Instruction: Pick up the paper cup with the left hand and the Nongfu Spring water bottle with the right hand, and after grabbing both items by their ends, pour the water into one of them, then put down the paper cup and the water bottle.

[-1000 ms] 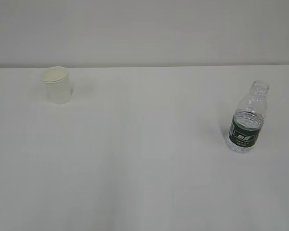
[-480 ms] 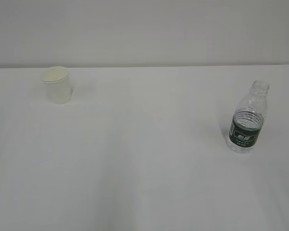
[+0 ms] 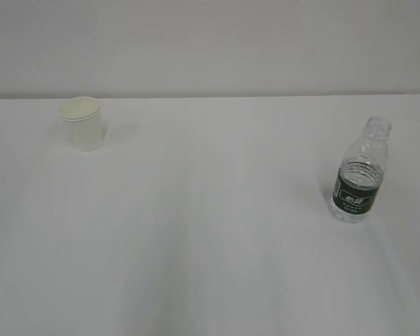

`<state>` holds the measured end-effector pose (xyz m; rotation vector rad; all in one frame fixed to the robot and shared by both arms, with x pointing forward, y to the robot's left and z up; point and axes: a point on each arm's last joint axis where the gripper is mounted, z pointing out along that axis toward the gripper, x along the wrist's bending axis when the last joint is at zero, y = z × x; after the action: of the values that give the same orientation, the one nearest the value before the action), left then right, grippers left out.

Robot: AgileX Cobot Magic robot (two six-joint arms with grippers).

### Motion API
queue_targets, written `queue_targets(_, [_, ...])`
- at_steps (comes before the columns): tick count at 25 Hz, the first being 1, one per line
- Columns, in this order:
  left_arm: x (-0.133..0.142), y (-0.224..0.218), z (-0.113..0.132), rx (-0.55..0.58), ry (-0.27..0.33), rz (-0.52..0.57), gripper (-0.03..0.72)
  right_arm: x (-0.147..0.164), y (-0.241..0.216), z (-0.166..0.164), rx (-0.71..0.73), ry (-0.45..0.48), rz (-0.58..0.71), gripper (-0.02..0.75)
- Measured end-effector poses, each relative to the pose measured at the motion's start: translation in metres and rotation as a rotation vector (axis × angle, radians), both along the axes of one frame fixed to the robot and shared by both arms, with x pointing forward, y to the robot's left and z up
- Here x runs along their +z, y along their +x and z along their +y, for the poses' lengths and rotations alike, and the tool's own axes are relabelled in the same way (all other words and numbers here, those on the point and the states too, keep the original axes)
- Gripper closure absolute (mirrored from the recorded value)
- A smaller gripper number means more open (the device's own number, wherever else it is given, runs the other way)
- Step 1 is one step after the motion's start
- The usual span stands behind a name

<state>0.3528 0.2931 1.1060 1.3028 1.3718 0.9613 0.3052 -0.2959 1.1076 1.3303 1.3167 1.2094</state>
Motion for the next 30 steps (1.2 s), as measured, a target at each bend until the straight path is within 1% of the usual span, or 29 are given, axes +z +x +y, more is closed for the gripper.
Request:
queue_targets(5, [-0.001,0.021,0.0,0.009,0.001,-0.022,0.191,0.0,0.023,0.002,0.002,-0.002,0.017,0.151])
queue_targets(10, [-0.005,0.047,-0.003,0.006,-0.001,-0.051,0.194,0.003,0.049,0.003,0.007,0.001,-0.036,0.15])
queue_targets(14, [-0.017,0.074,-0.011,-0.021,0.004,-0.046,0.195,-0.001,0.071,0.005,0.01,0.002,-0.056,0.15])
queue_targets(17, [-0.033,0.097,-0.018,-0.043,0.01,-0.016,0.202,-0.013,0.084,0.006,0.013,0.01,-0.074,0.151])
queue_targets(22, [-0.06,0.13,-0.032,-0.073,0.015,-0.019,0.204,-0.039,0.094,0.007,0.014,0.038,-0.08,0.151])
queue_targets(23, [-0.065,0.134,-0.035,-0.079,0.015,-0.034,0.206,-0.047,0.095,0.007,0.015,0.039,-0.075,0.151])
queue_targets(26, [-0.085,0.141,-0.043,-0.101,0.015,-0.058,0.217,-0.069,0.094,0.007,0.016,0.05,-0.077,0.15])
queue_targets(30, [-0.11,0.139,-0.05,-0.121,0.017,-0.1,0.221,-0.094,0.09,0.007,0.02,0.057,-0.098,0.15])
